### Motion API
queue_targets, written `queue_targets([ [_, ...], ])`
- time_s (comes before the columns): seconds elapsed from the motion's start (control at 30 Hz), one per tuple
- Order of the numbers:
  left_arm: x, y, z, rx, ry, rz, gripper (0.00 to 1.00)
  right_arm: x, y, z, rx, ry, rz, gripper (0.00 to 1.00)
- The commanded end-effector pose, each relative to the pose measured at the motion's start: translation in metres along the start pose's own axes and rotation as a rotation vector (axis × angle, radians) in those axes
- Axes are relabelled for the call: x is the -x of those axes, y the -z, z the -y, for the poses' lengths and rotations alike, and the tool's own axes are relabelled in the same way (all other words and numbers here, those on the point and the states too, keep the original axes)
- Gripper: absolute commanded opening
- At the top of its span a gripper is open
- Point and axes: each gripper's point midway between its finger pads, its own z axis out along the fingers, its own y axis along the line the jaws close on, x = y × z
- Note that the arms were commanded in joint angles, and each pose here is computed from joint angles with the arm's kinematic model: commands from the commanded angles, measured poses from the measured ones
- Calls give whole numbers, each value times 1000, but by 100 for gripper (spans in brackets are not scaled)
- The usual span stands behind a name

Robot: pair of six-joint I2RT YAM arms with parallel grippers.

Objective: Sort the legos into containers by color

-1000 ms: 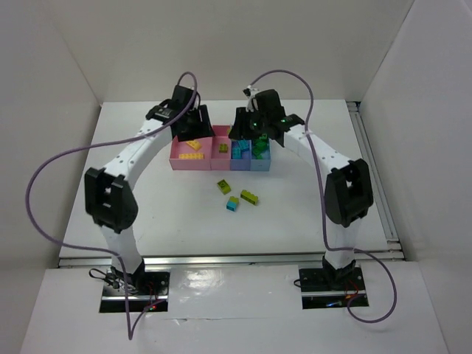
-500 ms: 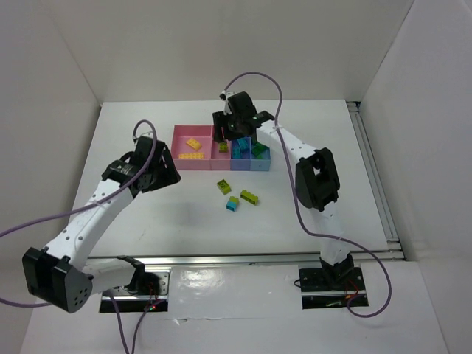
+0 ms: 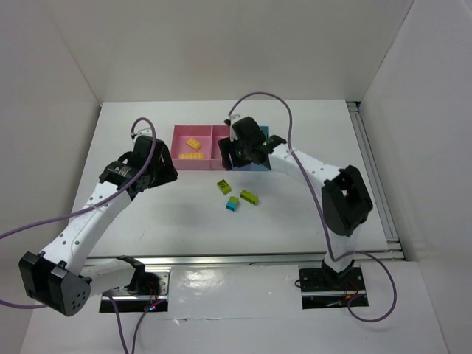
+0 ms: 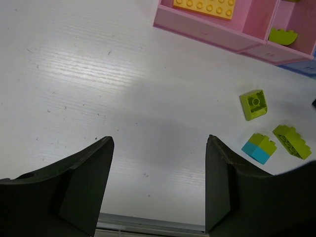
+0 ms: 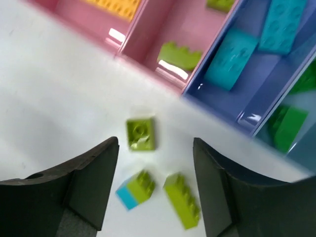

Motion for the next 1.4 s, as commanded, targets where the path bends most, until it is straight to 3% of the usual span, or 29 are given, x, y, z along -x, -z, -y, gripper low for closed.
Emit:
queue_targets([
  [0.0, 23, 7, 10, -26, 2, 83, 75, -18, 33, -37, 35, 77, 59, 71],
  [0.17, 21, -3, 12, -18, 5, 70, 75, -63, 25, -57, 27, 154, -12, 81],
  [0.5, 24, -6, 16, -14, 12, 87, 75, -78, -39, -35, -158, 207, -106, 79],
  [0.77, 25, -9, 16, -7, 13, 92, 75, -79, -55, -32, -127, 196, -109, 60],
  [0.9, 25, -9, 16, -7, 13, 92, 75, -71, -48, -38, -100, 201, -92, 29],
  [0.93, 26, -9, 14, 2, 13, 97, 74, -65, -44, -40, -95, 199, -78, 27],
  [1.1, 29, -10, 14, 10, 4, 102, 74, -36, -9, -55, -13, 232, 33, 26],
  [1.27, 36, -8, 14, 16, 12, 127, 74, 5, 16, -53, -44, 197, 152, 24],
  [1.37, 36, -8, 13, 17, 1, 126, 74, 22, 11, -34, -78, 157, 167, 24],
])
